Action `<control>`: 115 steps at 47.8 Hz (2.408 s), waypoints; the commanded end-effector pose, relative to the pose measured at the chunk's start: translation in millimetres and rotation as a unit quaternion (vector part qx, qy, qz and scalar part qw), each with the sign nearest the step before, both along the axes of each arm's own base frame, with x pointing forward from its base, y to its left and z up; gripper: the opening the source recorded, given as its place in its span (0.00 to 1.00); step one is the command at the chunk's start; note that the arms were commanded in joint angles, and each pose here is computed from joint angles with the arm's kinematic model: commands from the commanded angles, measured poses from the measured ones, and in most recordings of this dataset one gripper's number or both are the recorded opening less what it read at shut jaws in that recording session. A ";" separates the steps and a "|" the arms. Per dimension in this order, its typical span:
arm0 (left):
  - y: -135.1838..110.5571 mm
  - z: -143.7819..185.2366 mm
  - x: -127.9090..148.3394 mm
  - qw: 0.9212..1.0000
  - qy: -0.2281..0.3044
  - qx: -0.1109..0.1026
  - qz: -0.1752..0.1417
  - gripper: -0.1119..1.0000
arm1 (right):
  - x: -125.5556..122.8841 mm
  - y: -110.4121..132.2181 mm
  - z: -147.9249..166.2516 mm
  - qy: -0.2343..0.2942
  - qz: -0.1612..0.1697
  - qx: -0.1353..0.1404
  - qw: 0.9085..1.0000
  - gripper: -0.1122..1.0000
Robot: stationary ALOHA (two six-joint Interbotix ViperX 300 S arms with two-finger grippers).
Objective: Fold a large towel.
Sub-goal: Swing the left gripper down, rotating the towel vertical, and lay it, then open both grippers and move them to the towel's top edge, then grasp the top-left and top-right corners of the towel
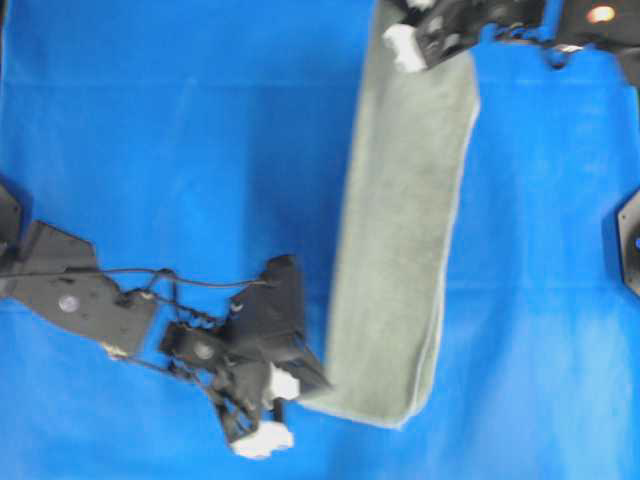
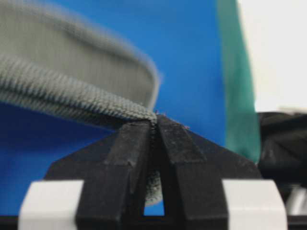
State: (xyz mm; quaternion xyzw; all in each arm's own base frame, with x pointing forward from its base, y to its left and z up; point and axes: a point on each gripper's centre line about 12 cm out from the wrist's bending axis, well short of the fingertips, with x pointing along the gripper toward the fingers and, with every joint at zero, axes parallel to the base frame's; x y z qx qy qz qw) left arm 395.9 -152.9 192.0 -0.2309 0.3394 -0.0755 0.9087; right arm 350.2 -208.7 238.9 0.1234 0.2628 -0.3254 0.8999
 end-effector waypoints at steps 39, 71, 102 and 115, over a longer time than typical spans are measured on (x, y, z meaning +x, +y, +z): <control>16.9 -37.3 -38.1 1.000 0.023 0.012 0.002 0.19 | 59.7 -15.5 -28.7 0.047 0.079 -0.070 0.993 0.16; 65.6 81.3 -77.2 0.991 -0.084 0.097 -0.027 0.76 | 9.0 34.1 29.1 0.036 0.106 -0.138 0.984 0.63; 245.3 79.5 -79.4 0.938 -0.137 0.278 0.159 0.76 | -77.2 70.5 10.8 0.016 0.075 -0.074 0.994 0.63; 324.4 29.4 -58.7 0.925 -0.077 0.291 0.233 0.75 | -65.6 39.7 -36.8 0.094 0.039 -0.037 0.994 0.63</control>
